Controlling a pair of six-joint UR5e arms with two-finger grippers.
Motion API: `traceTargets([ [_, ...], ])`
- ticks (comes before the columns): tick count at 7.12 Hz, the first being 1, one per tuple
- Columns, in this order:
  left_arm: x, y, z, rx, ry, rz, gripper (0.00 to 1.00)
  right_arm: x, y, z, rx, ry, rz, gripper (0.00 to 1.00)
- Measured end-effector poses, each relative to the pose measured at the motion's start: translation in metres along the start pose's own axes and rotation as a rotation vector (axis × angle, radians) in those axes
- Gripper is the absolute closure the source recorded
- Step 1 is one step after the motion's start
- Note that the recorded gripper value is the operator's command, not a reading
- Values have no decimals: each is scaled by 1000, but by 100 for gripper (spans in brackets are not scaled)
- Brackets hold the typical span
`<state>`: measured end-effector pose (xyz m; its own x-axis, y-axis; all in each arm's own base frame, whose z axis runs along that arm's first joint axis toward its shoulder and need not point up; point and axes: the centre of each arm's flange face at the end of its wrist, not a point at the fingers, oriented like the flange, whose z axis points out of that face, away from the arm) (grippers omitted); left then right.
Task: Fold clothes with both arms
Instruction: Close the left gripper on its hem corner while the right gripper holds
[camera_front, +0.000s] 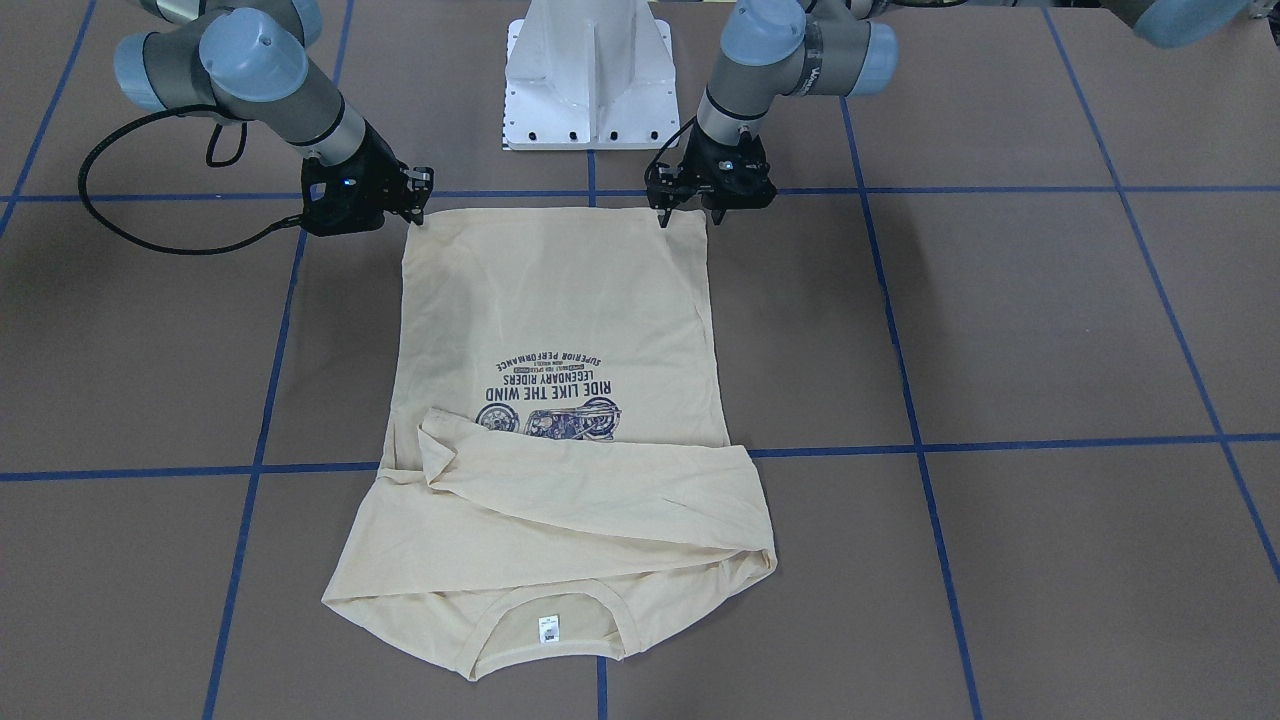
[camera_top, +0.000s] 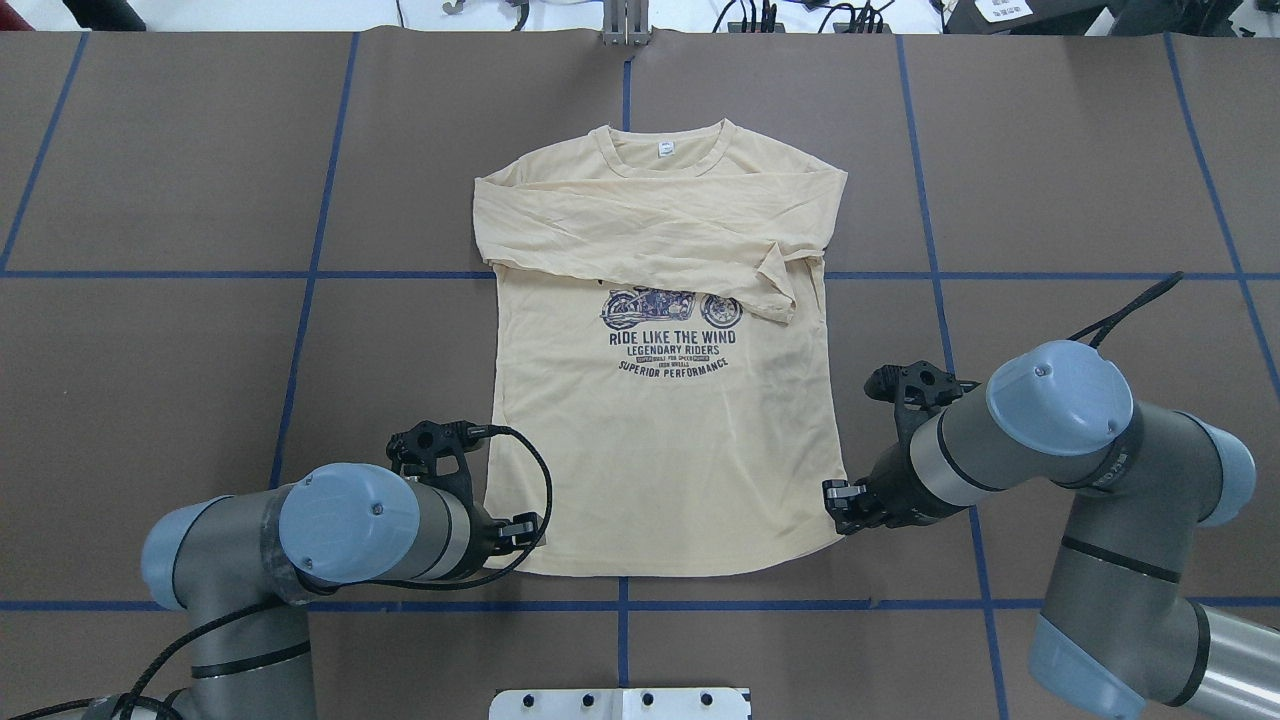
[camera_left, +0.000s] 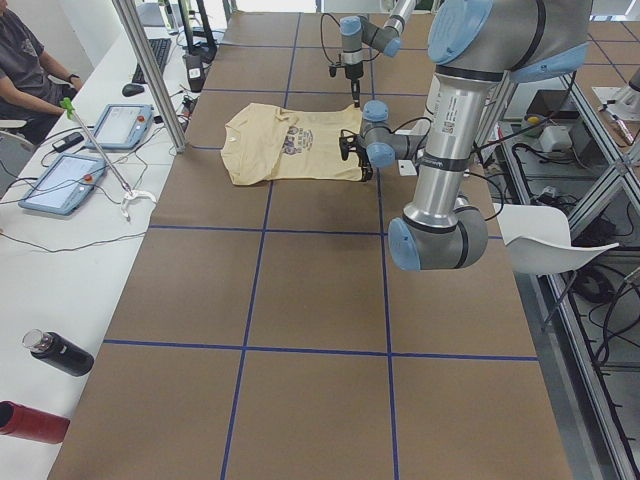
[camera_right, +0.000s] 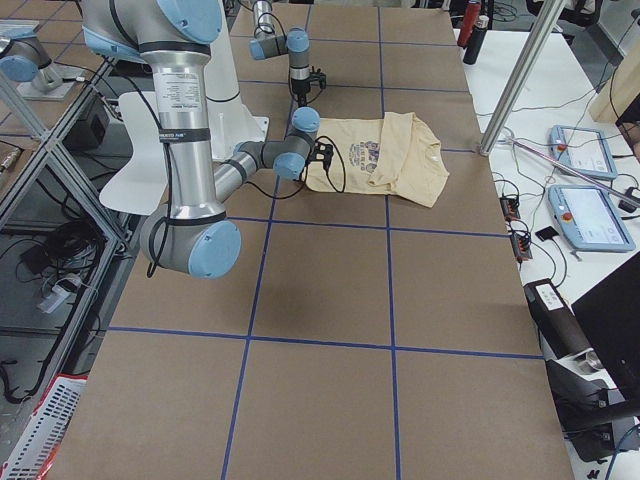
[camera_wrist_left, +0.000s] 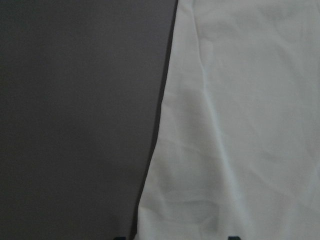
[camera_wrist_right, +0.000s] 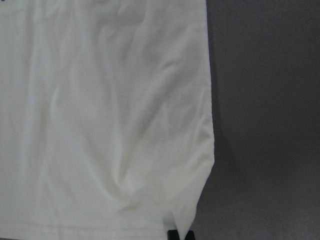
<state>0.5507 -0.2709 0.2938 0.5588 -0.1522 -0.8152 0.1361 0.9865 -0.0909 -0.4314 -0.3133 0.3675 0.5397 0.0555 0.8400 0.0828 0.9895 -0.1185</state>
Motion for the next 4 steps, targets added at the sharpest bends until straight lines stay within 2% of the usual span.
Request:
traceTargets([
  [4, -2, 2, 3, -3, -24, 0, 35, 3, -5, -6, 3, -5, 9, 100],
])
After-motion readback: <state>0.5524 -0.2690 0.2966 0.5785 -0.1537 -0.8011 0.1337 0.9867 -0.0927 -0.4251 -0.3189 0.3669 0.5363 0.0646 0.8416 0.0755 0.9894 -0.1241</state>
